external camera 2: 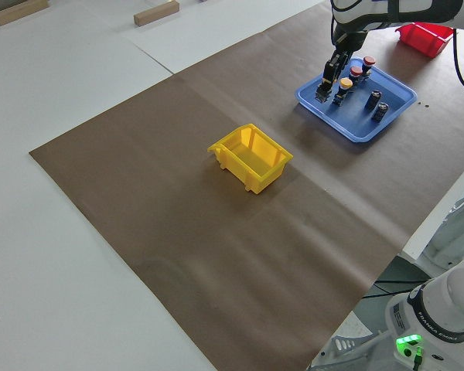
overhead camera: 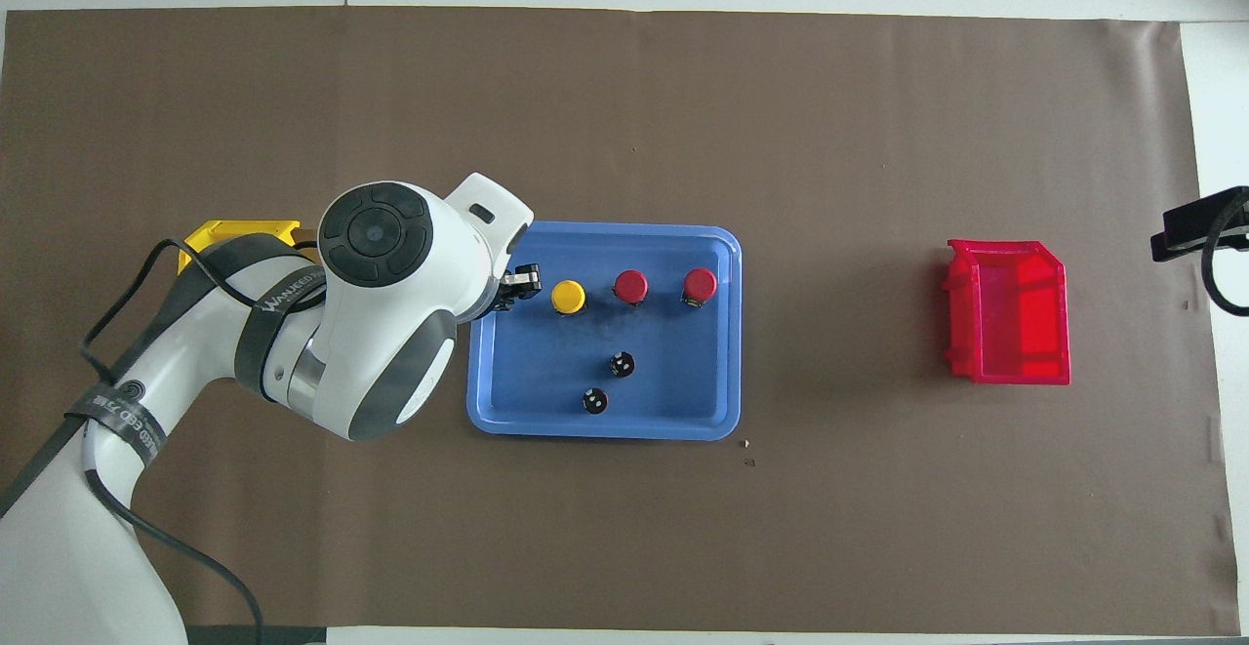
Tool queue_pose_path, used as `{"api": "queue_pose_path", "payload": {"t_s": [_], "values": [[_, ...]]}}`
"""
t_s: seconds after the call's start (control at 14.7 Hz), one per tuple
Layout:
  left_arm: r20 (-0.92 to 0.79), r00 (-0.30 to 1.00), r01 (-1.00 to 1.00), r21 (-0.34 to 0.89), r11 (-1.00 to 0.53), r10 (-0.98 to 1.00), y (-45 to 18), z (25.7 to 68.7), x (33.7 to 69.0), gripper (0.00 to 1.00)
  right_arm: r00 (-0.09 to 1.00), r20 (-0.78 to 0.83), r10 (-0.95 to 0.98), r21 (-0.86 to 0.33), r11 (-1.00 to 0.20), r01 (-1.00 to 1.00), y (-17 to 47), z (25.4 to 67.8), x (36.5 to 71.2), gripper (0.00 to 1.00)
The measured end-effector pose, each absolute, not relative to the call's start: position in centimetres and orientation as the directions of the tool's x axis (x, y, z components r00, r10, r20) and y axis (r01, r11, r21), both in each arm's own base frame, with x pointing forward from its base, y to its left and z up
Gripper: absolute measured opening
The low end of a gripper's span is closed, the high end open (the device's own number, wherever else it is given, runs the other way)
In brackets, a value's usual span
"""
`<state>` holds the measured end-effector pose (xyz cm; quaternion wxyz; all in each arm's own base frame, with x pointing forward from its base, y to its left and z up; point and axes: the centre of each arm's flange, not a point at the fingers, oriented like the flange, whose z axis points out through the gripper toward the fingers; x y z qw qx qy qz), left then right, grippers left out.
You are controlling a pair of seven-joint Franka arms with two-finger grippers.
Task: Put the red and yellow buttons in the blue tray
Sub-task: 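Carry the yellow button into the tray and release it with the left gripper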
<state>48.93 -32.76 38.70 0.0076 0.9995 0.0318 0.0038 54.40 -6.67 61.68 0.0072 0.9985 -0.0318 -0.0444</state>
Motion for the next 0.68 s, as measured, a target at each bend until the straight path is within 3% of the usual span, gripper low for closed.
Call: {"api": "queue_pose_path", "payload": {"t_s": [0.48,0.54,0.68], "values": [[0.004,0.998,0.057,0.022,-0.998,0.057,-34.1,35.4,48.4,0.42,0.993,-0.108,-0.055,0.015,-0.998,-0.054,-6.6,61.9,53.9,1.0],[0.0,0.998,0.058,0.019,-0.998,0.058,-34.0,35.6,48.5,0.48,0.993,-0.108,-0.048,0.015,-0.999,-0.047,-6.4,61.9,53.9,1.0],[-0.011,0.998,0.063,0.007,-0.998,0.063,-33.9,37.2,49.2,0.7,0.994,-0.107,-0.035,0.014,-0.999,-0.034,-6.5,62.0,53.8,1.0]]}}
